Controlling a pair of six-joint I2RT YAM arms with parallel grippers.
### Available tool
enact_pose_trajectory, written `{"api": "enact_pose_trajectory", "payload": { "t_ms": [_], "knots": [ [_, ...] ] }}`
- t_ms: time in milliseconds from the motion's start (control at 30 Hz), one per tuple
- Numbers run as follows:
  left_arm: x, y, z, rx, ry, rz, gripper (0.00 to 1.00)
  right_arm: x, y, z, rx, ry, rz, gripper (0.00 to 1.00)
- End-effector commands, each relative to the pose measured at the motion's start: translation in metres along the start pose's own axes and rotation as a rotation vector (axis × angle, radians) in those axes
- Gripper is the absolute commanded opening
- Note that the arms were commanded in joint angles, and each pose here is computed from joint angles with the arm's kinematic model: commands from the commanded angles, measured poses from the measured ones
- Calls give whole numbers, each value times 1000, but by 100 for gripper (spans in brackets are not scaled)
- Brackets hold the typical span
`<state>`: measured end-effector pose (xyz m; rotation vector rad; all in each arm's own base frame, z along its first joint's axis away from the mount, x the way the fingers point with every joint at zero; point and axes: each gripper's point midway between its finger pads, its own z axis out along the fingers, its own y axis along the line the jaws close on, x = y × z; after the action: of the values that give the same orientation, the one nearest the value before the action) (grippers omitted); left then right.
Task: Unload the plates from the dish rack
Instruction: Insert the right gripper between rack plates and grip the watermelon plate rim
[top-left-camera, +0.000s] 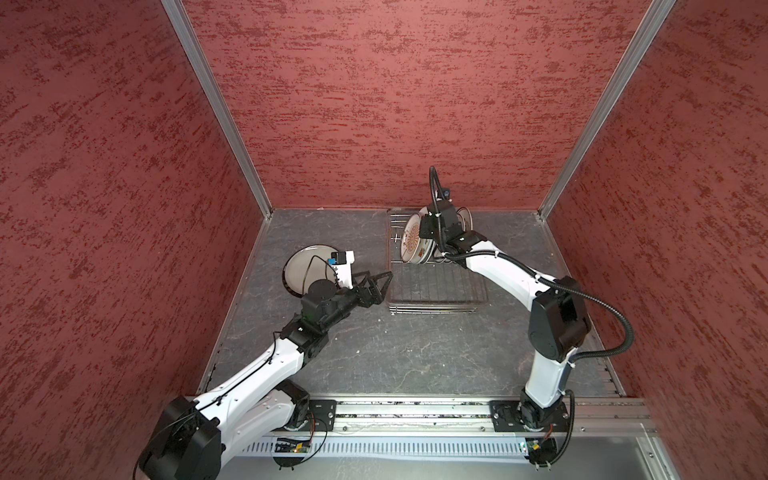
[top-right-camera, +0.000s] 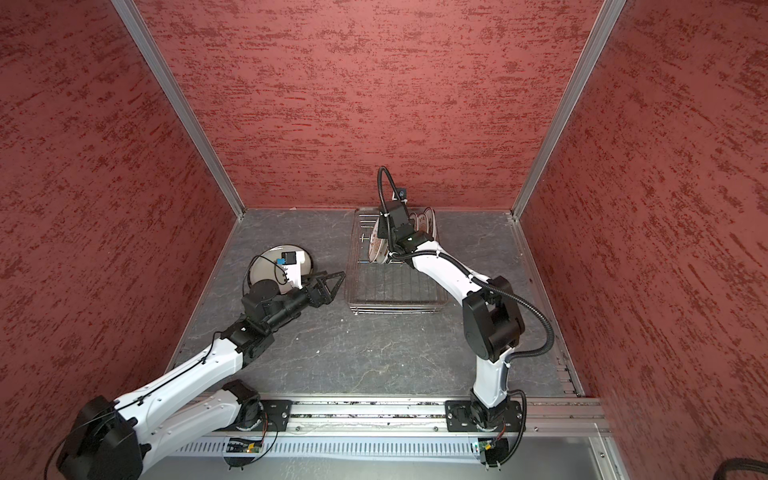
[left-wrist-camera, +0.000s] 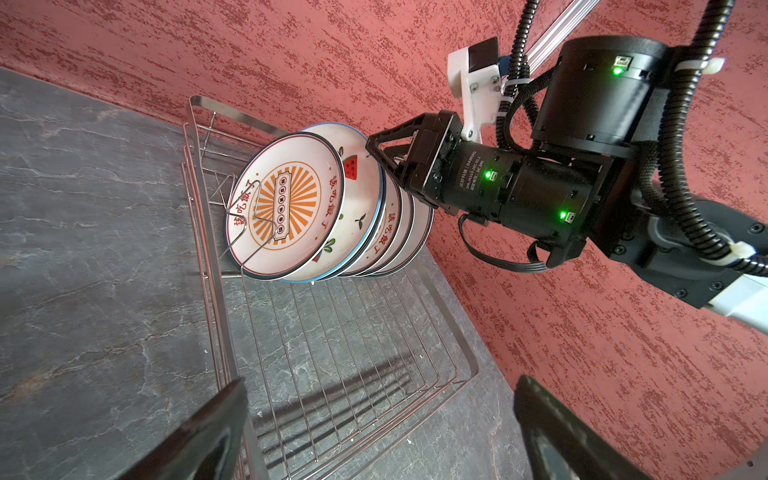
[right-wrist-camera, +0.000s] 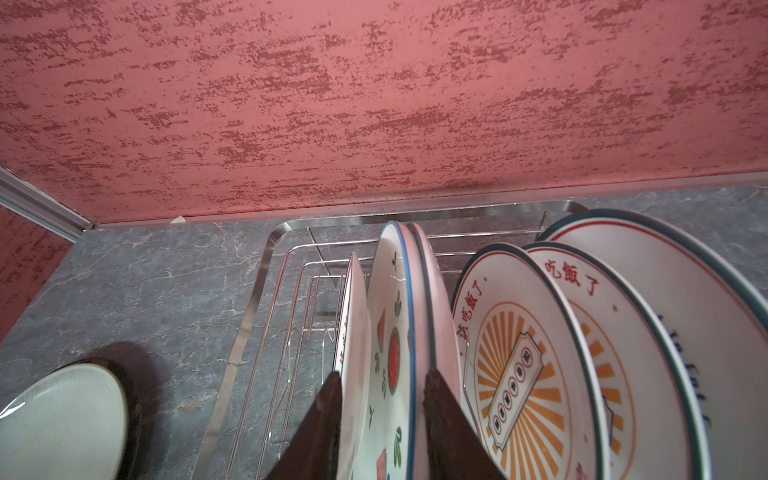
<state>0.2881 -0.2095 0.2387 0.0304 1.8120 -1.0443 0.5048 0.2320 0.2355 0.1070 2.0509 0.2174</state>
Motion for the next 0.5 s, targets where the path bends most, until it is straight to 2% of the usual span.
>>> {"api": "enact_pose_trajectory", "payload": {
  "t_ms": [0,67,300,467],
  "knots": [
    [-9,-5,3,3,-22,24,100,-7,-6,6,42,-17,12,34],
    [-8,-5,4,1,-21,22,99,-5,-6,9,46,-11,10,30],
    [-6,0,8,-16,-16,20,100,1,-9,19,88,5,8,29],
    [-3,6,13,-35,-11,9,99,3,-4,21,140,-10,-13,25]
  ]
}}
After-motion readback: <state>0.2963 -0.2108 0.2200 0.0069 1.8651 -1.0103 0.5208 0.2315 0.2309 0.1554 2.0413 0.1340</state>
